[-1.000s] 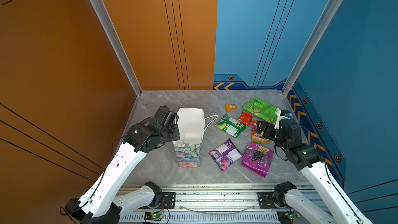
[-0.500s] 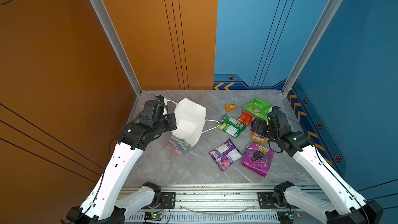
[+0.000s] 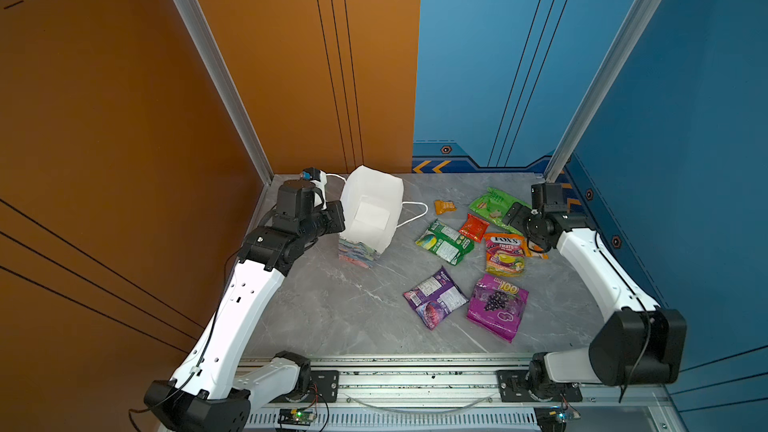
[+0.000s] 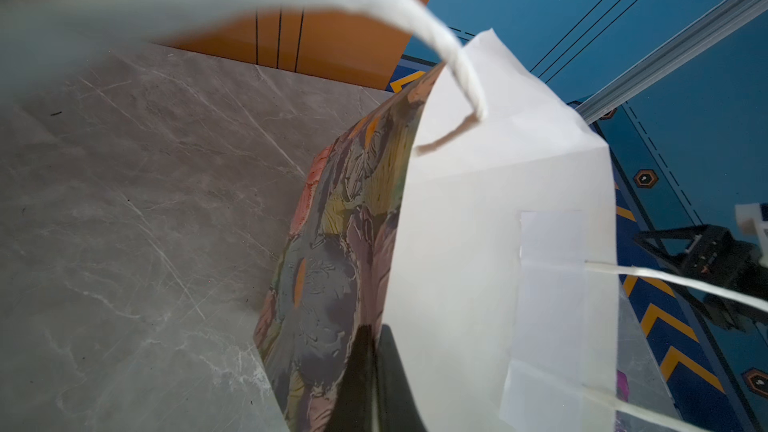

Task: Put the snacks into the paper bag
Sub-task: 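Grasp the bag rim with the left gripper while the right reaches the chips, then grasp the green Lay's chip bag with the right gripper and lift it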

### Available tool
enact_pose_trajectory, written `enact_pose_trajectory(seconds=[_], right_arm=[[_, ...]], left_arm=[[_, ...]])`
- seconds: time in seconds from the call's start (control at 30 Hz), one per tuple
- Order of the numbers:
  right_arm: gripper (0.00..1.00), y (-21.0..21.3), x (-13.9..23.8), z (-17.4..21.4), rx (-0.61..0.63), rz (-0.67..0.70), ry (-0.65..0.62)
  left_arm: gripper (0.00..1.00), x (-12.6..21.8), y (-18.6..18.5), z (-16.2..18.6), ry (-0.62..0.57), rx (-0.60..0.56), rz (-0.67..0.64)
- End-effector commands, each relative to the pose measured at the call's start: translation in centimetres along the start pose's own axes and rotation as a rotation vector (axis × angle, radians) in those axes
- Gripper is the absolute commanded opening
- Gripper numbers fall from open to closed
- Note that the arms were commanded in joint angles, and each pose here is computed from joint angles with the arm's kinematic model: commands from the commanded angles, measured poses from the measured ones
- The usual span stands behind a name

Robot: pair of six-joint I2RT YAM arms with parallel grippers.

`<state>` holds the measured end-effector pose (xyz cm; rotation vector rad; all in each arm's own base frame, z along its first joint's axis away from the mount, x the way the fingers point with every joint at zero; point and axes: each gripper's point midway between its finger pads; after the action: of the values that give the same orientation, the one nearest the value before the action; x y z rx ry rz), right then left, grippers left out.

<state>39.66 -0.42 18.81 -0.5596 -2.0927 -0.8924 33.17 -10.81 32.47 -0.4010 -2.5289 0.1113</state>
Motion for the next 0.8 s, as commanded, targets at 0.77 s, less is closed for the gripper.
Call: enact_pose_trajectory(seconds=[0.77], right_arm=[[0.90, 10.0, -18.3, 1.2, 0.642, 0.400, -0.045]], left_arm=[[0.00, 3.0, -0.3, -1.2, -0.210, -0.098, 0.044]])
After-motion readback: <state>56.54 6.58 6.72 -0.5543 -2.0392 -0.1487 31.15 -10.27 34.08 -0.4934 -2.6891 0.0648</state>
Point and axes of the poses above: each gripper's point midway between its finger pads, its own x axis back along the fingers, its own y axis along the line the jaws close on, z = x × y, and after that the axes turned 15 degrees about -x, right-handed
